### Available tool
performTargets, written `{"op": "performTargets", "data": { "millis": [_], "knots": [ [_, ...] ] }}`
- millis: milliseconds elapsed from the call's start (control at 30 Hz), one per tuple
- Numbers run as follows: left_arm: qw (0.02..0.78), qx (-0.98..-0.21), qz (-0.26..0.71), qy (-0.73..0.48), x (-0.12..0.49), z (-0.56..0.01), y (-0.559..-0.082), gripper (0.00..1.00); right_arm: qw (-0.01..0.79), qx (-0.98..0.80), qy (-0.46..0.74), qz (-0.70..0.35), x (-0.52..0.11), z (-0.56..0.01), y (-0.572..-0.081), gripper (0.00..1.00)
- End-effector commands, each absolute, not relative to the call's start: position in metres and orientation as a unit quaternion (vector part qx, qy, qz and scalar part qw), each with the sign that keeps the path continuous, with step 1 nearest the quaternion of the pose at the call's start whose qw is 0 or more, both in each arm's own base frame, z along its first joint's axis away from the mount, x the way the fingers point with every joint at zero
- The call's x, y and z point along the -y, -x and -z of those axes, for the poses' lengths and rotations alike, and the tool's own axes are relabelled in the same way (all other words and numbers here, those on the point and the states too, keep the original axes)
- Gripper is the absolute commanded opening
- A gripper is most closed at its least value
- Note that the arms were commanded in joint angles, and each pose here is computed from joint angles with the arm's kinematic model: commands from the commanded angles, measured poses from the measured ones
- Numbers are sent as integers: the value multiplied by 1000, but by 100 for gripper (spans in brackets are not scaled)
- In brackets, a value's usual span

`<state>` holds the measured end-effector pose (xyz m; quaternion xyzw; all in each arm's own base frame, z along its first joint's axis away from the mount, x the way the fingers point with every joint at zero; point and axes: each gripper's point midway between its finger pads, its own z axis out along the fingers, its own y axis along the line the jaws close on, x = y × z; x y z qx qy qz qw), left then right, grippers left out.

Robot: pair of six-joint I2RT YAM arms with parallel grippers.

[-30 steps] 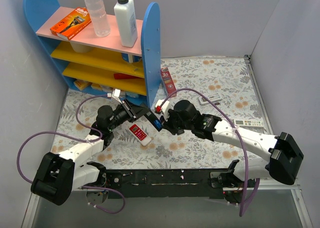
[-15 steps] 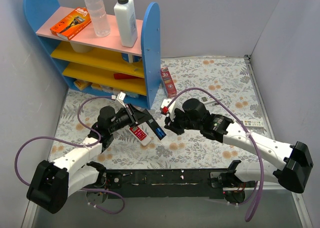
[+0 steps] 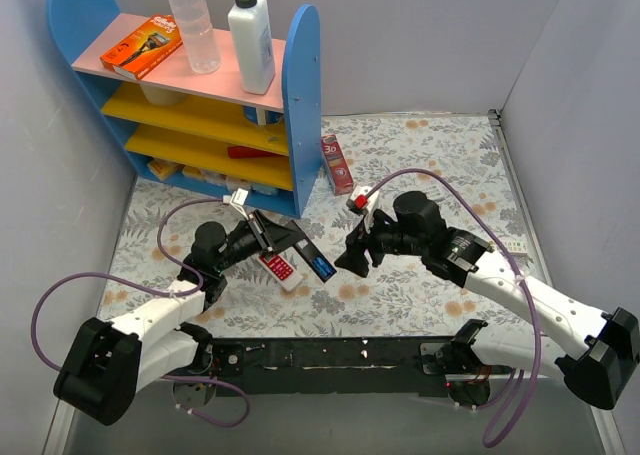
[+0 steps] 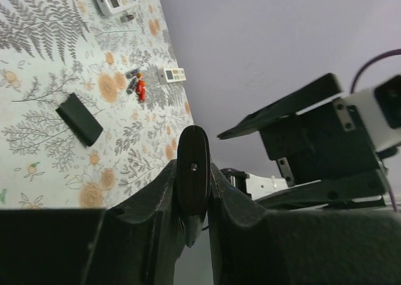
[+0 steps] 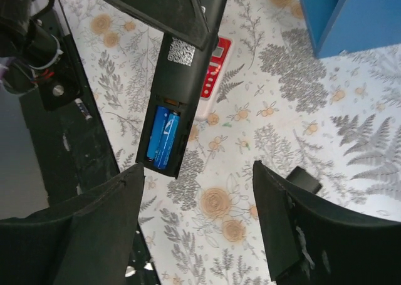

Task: Load the batteries into the remote control
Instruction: Load the battery into the remote control, then adjust the battery in the remote control.

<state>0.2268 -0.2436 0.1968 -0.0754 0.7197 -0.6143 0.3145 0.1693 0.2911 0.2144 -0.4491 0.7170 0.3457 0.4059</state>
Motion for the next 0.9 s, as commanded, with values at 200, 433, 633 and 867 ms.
{"op": "performTargets", "data": {
  "millis": [200,433,633,867],
  "knots": [
    [321,-647,691,22,248,-246,-205,0,354,-704,364,-497,-299,-222,-147,79],
    [316,-640,700,26,248,-250,-203,0,340,-692,341,-538,-302,-224,-142,79],
    [318,-636,703,27,248,-254,-204,0,340,-696,334,-537,-299,-224,-145,79],
    [319,-633,705,29,248,-258,-205,0,333,-688,331,-553,-303,-227,-143,76]
  ]
}}
